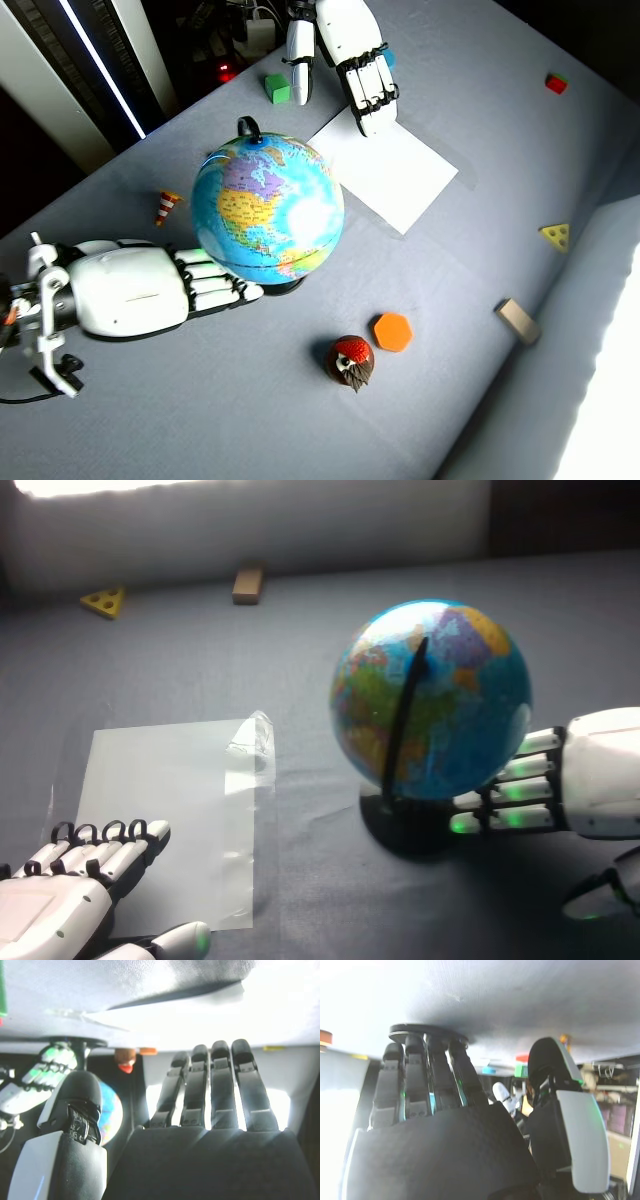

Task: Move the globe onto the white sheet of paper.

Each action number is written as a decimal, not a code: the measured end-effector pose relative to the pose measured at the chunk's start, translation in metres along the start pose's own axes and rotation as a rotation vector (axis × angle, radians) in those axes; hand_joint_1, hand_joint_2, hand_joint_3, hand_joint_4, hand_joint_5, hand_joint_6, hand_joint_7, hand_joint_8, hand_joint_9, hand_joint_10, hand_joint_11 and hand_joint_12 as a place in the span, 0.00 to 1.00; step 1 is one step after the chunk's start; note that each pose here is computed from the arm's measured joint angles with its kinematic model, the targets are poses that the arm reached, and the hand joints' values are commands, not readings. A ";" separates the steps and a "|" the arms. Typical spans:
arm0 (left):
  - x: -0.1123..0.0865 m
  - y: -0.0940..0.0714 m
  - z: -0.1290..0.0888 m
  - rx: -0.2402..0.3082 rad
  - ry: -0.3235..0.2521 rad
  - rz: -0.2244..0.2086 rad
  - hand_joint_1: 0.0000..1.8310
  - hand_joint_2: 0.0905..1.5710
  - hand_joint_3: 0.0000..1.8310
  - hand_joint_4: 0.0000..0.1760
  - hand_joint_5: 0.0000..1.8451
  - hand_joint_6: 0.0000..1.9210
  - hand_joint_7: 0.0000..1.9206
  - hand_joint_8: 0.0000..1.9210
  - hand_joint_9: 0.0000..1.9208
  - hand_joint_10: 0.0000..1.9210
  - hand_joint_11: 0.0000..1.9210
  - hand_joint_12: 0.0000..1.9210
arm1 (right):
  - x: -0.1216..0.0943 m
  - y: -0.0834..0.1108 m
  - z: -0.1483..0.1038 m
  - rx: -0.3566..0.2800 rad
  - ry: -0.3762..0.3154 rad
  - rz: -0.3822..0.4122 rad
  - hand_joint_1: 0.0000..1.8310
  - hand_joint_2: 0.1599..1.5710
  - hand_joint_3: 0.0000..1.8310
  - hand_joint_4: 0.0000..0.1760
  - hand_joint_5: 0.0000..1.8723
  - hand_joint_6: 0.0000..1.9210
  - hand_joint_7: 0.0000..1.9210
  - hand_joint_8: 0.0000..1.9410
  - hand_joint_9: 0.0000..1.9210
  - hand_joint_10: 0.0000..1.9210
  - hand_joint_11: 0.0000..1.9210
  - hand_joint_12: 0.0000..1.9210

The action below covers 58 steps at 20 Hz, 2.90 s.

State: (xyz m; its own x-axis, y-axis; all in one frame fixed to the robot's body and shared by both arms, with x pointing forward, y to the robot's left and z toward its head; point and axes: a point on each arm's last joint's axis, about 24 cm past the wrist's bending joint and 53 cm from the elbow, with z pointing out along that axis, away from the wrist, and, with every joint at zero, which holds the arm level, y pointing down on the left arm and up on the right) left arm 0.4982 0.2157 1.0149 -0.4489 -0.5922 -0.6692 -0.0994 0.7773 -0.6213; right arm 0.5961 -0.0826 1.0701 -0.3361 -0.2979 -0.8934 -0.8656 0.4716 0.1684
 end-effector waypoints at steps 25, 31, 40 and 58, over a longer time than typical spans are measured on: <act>0.010 0.001 -0.005 -0.027 0.041 -0.004 0.00 0.76 0.00 0.00 0.02 0.00 0.04 0.00 0.05 0.00 0.00 0.14 | -0.075 0.094 0.140 0.016 -0.071 -0.021 0.00 0.76 0.01 0.00 0.03 0.00 0.05 0.00 0.04 0.00 0.00 0.00; 0.012 0.002 -0.007 -0.039 0.044 -0.013 0.00 0.76 0.00 0.00 0.02 0.00 0.04 0.00 0.05 0.00 0.00 0.14 | -0.079 0.109 0.154 0.008 -0.069 0.000 0.00 0.76 0.01 0.00 0.03 0.00 0.05 0.00 0.04 0.00 0.00 0.00; 0.013 0.004 -0.009 -0.052 0.044 -0.028 0.00 0.76 0.00 0.00 0.02 0.00 0.04 0.00 0.05 0.00 0.00 0.14 | -0.080 0.102 0.125 0.026 -0.074 0.021 0.00 0.77 0.00 0.00 0.03 0.00 0.05 0.00 0.05 0.00 0.00 0.00; 0.052 -0.063 -0.024 -0.156 0.243 -0.209 0.00 0.76 0.00 0.00 0.02 0.00 0.05 0.00 0.05 0.00 0.00 0.14 | -0.105 0.056 -0.017 0.460 -0.206 0.483 0.00 0.77 0.00 0.00 0.03 0.00 0.05 0.00 0.05 0.00 0.00 0.00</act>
State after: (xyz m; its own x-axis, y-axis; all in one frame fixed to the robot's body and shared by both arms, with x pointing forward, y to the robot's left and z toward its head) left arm 0.4596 0.1414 1.0290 -0.6009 -0.6888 -0.4055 -0.3374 0.6785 -0.6525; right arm 0.5767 -0.0390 1.1807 -0.5276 0.1757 -0.8311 -0.3765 0.8287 0.4142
